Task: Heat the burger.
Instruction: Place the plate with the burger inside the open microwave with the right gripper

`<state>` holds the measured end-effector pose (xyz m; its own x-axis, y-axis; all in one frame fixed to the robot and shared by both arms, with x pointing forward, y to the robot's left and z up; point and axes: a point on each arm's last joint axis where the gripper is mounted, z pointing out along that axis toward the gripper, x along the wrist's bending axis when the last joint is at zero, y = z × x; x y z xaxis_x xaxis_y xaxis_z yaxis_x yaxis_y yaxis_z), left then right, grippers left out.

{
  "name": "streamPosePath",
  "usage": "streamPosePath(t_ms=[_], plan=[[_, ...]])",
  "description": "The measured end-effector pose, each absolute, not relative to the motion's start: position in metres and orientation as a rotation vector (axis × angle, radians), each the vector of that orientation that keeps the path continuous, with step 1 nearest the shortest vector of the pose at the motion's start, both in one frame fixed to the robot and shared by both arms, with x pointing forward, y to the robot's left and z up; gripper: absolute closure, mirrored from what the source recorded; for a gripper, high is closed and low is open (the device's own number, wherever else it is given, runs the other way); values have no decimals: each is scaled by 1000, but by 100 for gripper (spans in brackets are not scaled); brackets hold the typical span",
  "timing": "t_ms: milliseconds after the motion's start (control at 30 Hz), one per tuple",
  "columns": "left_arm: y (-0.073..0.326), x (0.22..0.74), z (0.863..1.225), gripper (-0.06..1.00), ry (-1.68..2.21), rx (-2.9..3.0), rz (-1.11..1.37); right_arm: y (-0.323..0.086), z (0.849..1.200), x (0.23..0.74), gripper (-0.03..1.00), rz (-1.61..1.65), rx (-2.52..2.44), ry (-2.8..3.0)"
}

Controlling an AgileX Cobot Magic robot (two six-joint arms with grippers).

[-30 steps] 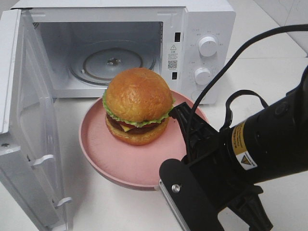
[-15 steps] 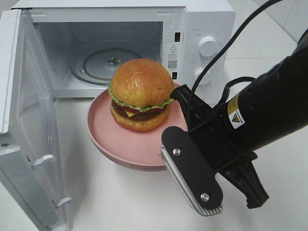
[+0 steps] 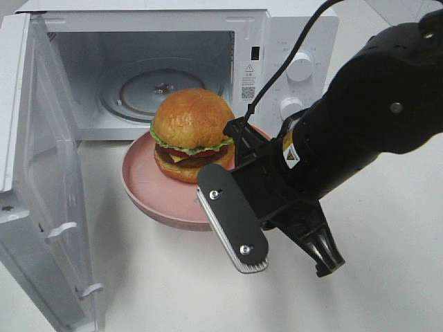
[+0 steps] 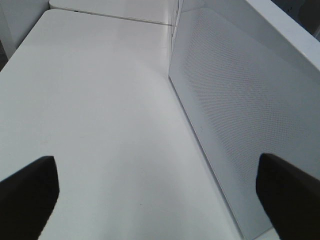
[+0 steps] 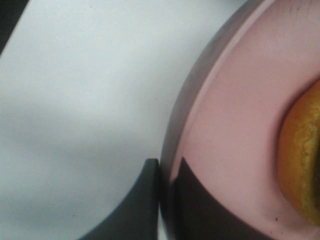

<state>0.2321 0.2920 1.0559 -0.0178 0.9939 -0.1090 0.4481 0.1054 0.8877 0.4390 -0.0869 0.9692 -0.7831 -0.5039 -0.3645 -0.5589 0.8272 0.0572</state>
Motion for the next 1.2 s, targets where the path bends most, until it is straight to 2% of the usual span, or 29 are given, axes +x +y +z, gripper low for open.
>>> streamPosePath(t_ms=[1200], plan=[[292, 232, 1056, -5, 1585, 1455, 863, -13, 947, 517, 92, 247, -593, 2619]])
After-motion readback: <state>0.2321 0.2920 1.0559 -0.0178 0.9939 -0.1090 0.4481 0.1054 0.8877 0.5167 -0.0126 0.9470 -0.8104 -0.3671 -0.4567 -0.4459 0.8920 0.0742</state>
